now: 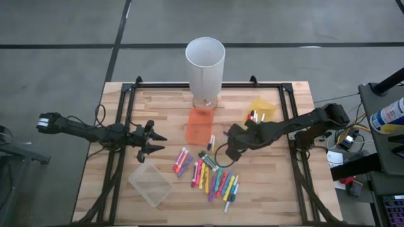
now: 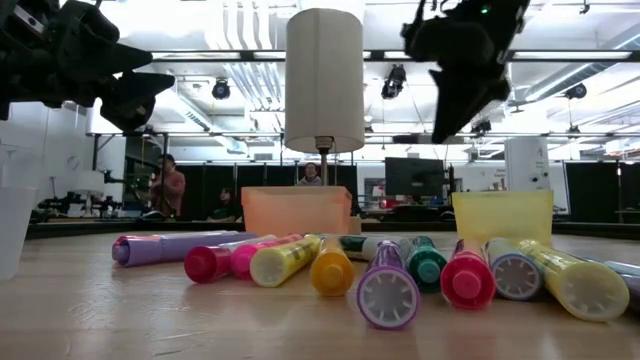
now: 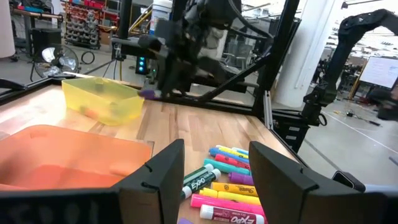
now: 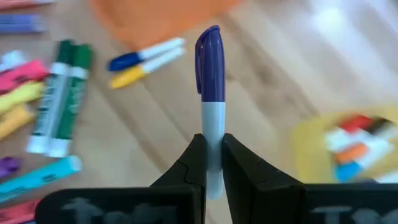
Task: Pick & Place Markers
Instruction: Put the top small purple marker pen into the yellow bin
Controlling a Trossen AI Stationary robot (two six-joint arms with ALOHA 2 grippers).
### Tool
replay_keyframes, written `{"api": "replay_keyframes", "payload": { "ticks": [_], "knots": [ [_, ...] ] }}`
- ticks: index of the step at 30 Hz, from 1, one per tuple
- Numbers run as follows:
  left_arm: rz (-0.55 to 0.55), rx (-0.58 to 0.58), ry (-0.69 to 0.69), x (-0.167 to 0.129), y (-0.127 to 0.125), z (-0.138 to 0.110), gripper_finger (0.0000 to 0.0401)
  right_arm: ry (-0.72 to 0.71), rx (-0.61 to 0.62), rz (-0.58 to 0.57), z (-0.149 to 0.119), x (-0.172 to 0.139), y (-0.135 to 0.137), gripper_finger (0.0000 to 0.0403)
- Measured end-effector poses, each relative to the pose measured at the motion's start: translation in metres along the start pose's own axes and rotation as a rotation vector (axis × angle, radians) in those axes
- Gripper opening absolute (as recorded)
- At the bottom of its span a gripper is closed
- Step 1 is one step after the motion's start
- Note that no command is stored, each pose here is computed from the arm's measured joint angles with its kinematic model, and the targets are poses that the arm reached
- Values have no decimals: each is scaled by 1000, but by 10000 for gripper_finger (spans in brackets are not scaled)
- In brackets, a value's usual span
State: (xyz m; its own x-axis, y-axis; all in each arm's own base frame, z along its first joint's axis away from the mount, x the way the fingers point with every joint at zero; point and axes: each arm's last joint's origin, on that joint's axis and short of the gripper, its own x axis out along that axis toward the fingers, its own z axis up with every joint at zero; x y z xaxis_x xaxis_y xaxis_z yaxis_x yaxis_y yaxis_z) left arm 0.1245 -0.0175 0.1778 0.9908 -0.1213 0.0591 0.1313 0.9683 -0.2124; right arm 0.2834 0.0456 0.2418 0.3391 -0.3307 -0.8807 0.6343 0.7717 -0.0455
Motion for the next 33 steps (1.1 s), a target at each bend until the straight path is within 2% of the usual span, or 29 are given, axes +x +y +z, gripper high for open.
{"api": "replay_keyframes", "payload": {
  "ticks": [10, 24, 29, 33],
  "knots": [
    [0, 0, 0, 0, 0, 0, 174, 33, 82, -227, -16, -22, -35, 23],
    [0, 0, 1, 0, 0, 0, 174, 5, 246, -348, -47, -13, -79, 23],
    [0, 0, 1, 0, 0, 0, 174, 7, 348, -424, -52, -2, -103, 23],
    [0, 0, 1, 0, 0, 0, 174, 12, 371, -434, -51, 9, -116, 23]
  ]
}}
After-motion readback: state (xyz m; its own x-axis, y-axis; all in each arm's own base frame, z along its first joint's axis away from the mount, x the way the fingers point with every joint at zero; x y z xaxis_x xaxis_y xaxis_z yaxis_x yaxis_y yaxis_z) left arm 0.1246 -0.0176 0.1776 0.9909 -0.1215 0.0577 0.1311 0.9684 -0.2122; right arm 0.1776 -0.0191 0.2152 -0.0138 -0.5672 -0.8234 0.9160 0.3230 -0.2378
